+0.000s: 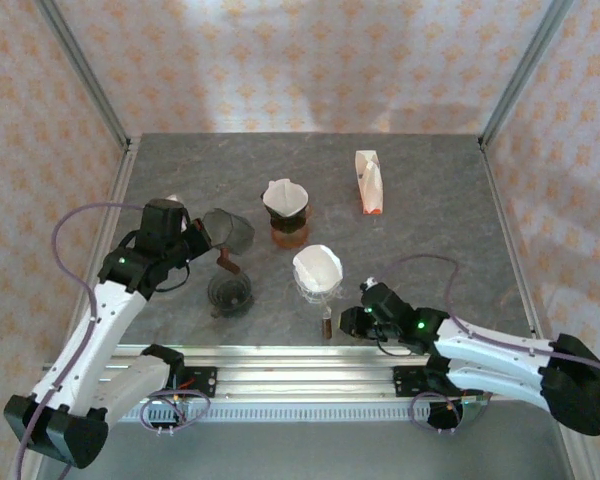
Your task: Place the coffee filter in the dripper
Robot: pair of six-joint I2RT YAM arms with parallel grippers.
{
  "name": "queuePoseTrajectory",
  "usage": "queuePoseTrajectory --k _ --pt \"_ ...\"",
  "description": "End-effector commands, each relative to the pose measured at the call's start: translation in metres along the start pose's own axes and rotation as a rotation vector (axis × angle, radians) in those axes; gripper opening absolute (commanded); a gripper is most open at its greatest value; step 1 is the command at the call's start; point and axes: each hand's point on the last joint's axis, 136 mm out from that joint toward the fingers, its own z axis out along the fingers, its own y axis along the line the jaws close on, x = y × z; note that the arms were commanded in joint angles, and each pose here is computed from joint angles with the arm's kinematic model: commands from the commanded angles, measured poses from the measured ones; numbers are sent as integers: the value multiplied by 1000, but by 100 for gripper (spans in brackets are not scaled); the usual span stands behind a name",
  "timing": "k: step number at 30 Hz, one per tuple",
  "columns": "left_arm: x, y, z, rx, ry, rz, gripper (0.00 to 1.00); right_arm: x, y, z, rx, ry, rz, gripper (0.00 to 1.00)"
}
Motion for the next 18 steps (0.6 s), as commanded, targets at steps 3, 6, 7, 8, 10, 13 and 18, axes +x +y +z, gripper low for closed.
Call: queuePoseTrajectory --k 3,6,7,8,10,13,18 --pt "-10 -8 -23 47 -40 -1 0 -12 26 11 -108 -20 8 24" --pt "-8 -8 -27 55 -42 -4 0 -17 29 15 -118 -30 21 24" --pt "-8 -8 -28 55 -42 -4 0 -18 31 16 -124 -34 25 24" --pt "-8 -7 -29 55 -44 -4 0 -20 32 17 -130 -40 27 24" --pt "-7 -7 -31 55 -44 -4 0 -23 34 18 -128 -50 31 23" --pt "-3 -5 -31 60 -39 -10 0 -28 38 22 -128 -62 33 23" --pt "1 -1 -33 60 -40 -19 0 -37 45 30 -116 -65 18 23"
